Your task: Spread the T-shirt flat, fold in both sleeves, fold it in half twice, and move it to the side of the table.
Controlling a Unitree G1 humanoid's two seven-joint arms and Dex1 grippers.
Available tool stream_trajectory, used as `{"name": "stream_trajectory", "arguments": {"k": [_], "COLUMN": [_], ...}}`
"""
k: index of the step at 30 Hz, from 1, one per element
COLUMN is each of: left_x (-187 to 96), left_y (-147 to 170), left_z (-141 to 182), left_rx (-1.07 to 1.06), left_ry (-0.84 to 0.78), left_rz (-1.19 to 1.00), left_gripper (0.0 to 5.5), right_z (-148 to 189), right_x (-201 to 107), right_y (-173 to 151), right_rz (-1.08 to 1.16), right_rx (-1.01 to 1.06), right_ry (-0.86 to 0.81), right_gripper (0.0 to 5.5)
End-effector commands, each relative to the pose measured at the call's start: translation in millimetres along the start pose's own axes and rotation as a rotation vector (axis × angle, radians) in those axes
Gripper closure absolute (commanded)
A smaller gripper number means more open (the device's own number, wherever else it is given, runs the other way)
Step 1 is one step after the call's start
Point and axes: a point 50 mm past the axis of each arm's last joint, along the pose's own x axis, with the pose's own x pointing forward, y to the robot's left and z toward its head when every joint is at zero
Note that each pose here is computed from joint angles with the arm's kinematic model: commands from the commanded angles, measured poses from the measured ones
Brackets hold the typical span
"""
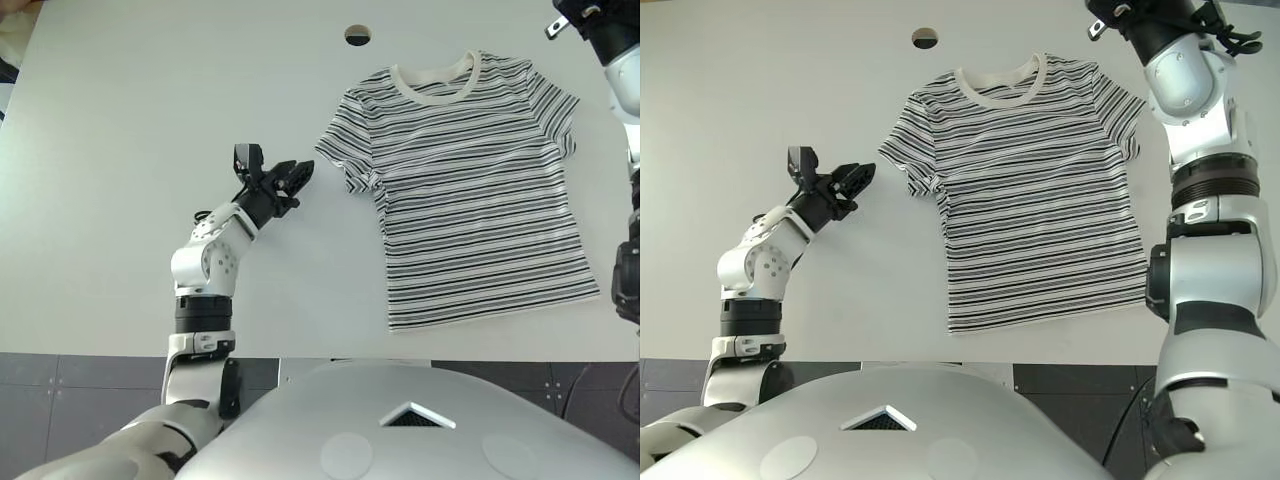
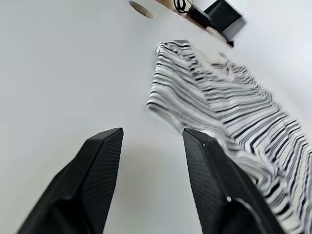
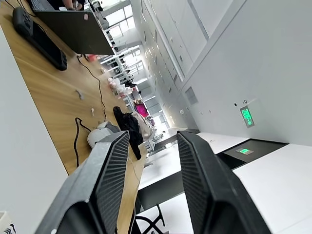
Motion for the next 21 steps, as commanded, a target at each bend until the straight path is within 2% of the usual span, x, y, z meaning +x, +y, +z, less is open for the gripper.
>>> {"name": "stream_trajectory", "arguments": {"k": [1,13,21], "left_x": [10.8,31.2,34.5], "left_y": [-2.5,-6.3,-5.4], "left_z": [-14.7,-18.1,-17.9], "left_rx": [-0.041,-0.062,-0.074], "left_ry": [0.108,0.15,0.144], "left_rz": [0.018,0.032,0.033], "left_gripper": [3.25,3.25,4.59], "right_z": [0.9,5.1,4.6], "right_x": [-1.1,-1.7,-1.7], "right_y": [4.6,14.1,19.7], "right_rz": [0.019,0.049,0.063], "right_rx": [0.01,0.02,0.028], "right_ry": [0.003,-0.016,-0.009], "right_gripper": [3.67,3.67,3.67]}}
